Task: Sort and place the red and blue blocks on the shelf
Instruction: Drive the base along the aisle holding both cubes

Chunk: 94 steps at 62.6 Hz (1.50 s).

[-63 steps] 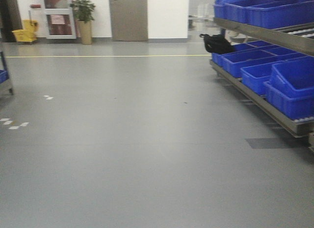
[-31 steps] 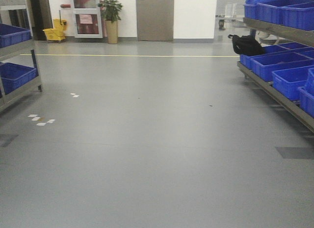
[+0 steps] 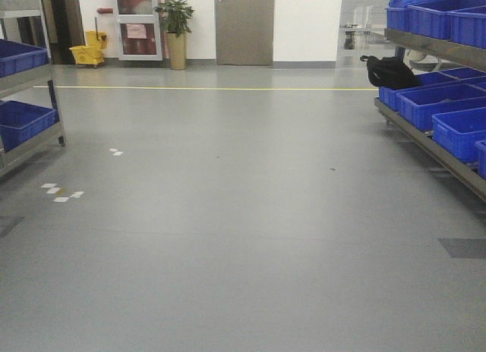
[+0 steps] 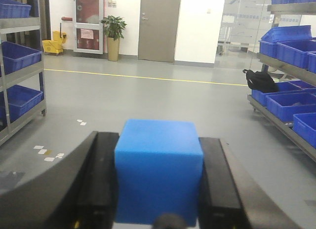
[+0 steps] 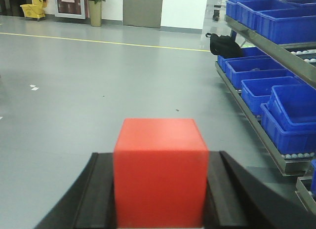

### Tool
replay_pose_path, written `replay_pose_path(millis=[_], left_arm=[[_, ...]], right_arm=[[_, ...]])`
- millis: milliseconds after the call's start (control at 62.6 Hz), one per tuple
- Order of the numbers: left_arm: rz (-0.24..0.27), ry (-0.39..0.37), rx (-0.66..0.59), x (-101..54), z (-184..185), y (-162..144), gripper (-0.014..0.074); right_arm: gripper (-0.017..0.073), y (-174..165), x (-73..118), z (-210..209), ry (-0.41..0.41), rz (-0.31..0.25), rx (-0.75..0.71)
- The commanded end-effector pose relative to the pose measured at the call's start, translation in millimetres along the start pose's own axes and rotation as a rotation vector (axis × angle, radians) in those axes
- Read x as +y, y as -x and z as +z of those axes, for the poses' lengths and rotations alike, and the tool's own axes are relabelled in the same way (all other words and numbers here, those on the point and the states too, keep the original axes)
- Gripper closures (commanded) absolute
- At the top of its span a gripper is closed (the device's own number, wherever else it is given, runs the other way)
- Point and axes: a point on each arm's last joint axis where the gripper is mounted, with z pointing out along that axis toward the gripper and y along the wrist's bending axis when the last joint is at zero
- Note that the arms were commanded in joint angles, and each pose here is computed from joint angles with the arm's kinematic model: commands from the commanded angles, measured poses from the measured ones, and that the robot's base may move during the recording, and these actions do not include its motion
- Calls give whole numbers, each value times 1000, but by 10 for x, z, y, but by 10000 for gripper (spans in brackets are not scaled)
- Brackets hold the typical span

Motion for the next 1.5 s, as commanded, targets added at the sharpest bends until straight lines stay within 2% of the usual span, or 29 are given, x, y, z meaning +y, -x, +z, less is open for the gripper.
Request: replay_pose_path(millis=[0,1485], left_arm=[[-13,0,-112,-6,-7,169,469],[-13,0,-112,-6,-7,169,469]], right_arm=[[511,181,-3,-16,-4,-11,-121],[511,181,-3,-16,-4,-11,-121]])
